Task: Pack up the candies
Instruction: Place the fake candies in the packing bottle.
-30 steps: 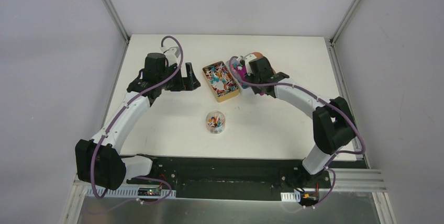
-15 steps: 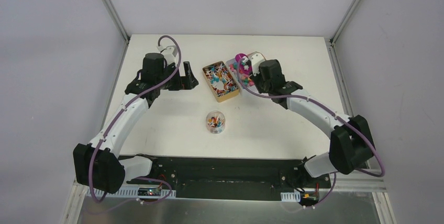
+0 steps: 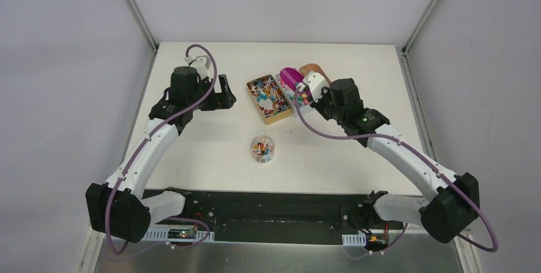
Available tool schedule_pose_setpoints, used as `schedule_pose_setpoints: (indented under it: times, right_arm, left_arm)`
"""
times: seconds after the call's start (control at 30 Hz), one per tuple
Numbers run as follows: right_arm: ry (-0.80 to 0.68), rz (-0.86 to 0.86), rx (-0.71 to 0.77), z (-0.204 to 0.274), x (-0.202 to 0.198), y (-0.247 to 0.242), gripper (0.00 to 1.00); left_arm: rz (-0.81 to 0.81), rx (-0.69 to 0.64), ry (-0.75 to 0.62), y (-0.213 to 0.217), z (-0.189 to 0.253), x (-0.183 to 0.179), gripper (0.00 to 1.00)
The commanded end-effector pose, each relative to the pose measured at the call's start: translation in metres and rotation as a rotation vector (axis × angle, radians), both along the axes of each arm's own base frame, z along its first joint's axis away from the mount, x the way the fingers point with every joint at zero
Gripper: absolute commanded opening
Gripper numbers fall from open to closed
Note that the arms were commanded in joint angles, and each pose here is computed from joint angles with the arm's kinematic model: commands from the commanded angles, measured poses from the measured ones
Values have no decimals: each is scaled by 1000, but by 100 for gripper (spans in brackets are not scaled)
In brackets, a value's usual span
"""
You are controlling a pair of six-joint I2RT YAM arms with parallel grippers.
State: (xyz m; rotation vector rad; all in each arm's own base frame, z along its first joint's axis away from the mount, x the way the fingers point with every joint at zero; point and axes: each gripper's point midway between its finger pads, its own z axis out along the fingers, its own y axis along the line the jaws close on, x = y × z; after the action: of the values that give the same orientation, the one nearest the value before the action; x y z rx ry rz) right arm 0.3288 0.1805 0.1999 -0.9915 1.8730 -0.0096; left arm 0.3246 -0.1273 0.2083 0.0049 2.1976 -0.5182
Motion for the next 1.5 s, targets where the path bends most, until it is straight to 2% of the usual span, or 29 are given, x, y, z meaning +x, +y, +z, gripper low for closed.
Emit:
schedule_pose_setpoints:
  times: [0.0,0.2,0.33,0.57,1.17,1.47]
  right_arm:
    - [-20,113,-62,17,-24,6,0]
    - [48,240,-176,14,-58,14,0]
    - [35,350,-244,13,-81,25,0]
    - [28,447,-304,8,-106,40,0]
    - [62,487,-593,-6,-130,38,0]
    - [43,493,-679,2,-134,45,0]
  left_arm:
    - [58,30,-77,13,17,3,99]
    - [74,36,-86,17,19,2,99]
    - [90,41,-96,20,22,2,99]
    - [106,47,-107,23,24,1,99]
    - [102,40,-107,22,24,1,99]
    - [103,40,-106,22,24,1,99]
